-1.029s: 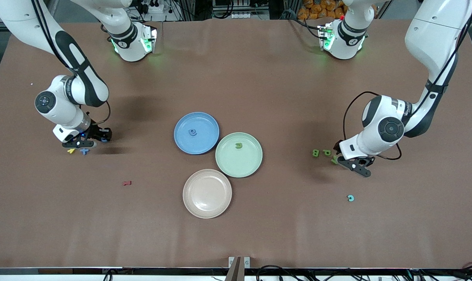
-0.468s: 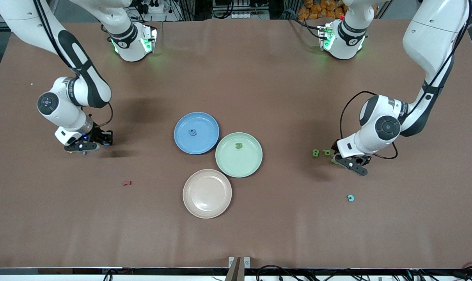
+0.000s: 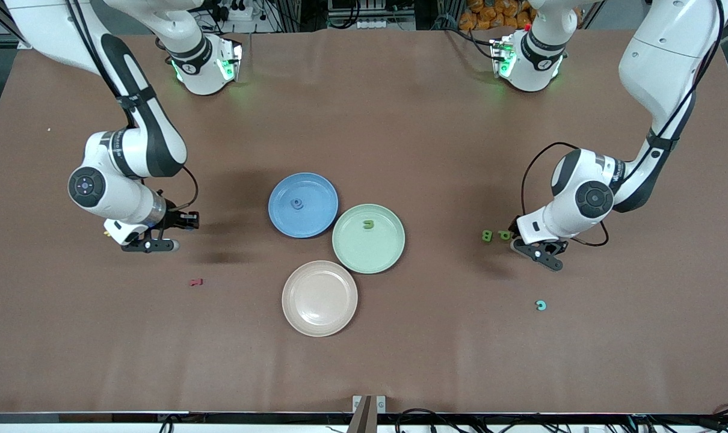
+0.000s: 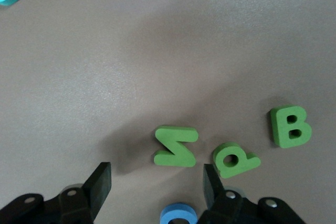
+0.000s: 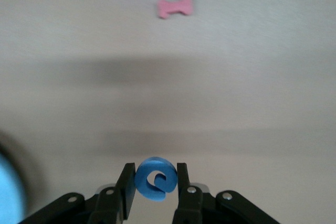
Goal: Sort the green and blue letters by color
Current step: 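Grasp the blue c with the right gripper while the left gripper grasps the M, then drop the c on the blue plate while the left gripper drops the M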
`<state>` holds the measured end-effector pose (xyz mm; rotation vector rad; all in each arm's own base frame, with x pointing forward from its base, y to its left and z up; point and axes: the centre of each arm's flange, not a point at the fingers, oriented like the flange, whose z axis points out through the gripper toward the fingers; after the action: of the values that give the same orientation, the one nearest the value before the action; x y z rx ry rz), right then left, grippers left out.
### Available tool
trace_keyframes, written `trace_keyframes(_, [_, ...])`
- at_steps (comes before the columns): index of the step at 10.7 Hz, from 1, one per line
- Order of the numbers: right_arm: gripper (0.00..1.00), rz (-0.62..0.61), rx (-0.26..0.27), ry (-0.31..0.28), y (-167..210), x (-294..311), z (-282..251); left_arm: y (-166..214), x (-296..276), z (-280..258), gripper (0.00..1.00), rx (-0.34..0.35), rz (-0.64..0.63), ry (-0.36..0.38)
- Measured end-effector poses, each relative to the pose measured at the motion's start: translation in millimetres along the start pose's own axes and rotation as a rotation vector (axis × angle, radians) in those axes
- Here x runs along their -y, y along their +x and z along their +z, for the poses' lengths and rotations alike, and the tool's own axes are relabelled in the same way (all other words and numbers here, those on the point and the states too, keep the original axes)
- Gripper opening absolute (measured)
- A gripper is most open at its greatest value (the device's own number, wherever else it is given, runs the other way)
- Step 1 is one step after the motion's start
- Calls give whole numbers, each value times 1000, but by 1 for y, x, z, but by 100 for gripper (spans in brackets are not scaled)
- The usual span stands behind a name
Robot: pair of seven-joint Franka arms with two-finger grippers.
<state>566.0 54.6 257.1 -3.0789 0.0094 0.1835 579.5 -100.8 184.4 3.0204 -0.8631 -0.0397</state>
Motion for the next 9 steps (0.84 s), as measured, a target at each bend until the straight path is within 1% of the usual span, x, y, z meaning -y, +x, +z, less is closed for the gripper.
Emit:
trace_keyframes(1, [37, 14, -1, 20, 3, 19, -7, 0, 0, 1, 79, 0, 0, -1])
trace_keyframes(3, [37, 68, -9, 28, 1, 65, -11, 0, -1, 3, 76, 1, 0, -4])
trace_keyframes(6, [37, 162, -36, 32, -14, 169, -21, 0, -1, 7, 75, -5, -1, -8])
trace_keyframes(7, [37, 176, -35, 32, -21, 193, -19, 0, -1, 8, 74, -5, -1, -10])
trace_keyframes(9, [36, 210, -13, 30, -33, 223, -5, 0, -1, 9, 71, -4, -2, -11])
